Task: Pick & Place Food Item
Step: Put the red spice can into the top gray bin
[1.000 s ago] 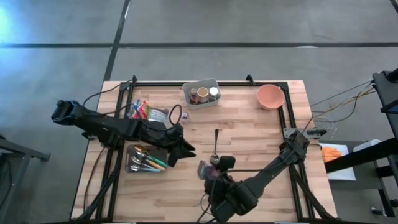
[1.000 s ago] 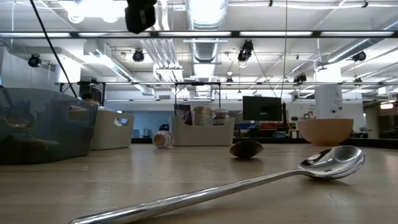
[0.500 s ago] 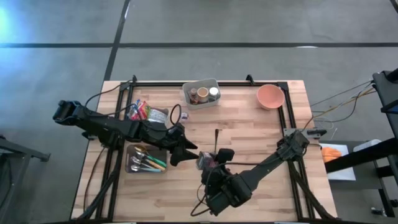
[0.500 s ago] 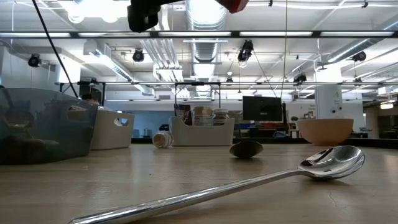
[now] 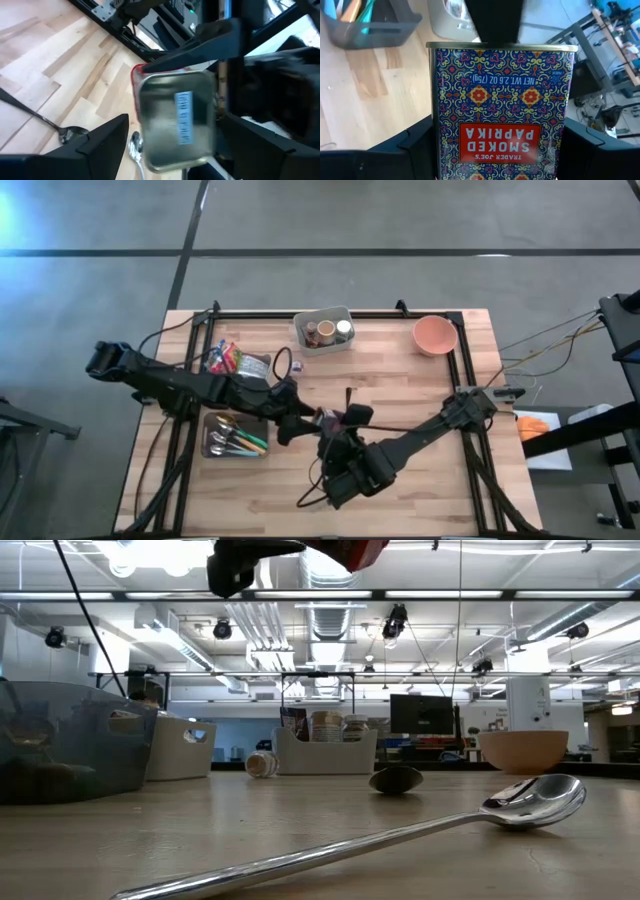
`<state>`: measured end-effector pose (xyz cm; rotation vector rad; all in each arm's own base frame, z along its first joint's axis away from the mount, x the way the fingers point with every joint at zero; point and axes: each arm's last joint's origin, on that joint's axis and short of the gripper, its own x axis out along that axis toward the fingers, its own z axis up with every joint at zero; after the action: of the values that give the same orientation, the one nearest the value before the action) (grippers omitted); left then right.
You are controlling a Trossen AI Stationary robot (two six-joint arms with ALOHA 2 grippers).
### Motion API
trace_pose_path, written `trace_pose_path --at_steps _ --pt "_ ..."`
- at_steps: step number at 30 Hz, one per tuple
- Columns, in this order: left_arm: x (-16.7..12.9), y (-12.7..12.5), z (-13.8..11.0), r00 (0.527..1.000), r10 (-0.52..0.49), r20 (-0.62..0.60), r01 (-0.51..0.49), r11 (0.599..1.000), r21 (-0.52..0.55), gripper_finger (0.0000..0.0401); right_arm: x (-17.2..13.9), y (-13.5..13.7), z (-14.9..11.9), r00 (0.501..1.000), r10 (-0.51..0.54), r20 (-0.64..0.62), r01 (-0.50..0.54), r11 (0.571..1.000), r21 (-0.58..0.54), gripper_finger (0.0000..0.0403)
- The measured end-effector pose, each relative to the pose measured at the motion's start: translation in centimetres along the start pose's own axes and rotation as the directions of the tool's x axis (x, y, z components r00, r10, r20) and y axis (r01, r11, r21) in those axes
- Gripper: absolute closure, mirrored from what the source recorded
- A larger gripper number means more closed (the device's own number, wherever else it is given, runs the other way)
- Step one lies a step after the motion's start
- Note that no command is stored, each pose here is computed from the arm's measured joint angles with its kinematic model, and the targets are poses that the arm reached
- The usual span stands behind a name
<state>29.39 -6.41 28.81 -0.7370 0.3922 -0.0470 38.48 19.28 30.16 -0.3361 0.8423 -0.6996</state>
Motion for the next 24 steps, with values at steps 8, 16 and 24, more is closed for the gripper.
trace_pose_path --at_steps 8,16,24 --pt "1.5 0.4 -0.5 1.000 -0.003 0.004 0.003 1.000 0.005 0.0080 0.0 -0.1 0.7 0.999 0.027 0.036 -0.026 0.999 -0.034 0.0122" --pt "1.9 0.3 -0.4 0.999 -0.037 0.006 0.036 0.999 0.039 0.0090 -0.1 0.0 1.1 0.997 0.042 0.058 -0.039 0.998 -0.051 0.0122" --pt "1.8 0.4 -0.5 0.999 -0.040 -0.010 0.040 0.999 0.028 0.0202 -0.2 -0.1 1.1 0.998 0.038 0.058 -0.034 0.997 -0.073 0.0122"
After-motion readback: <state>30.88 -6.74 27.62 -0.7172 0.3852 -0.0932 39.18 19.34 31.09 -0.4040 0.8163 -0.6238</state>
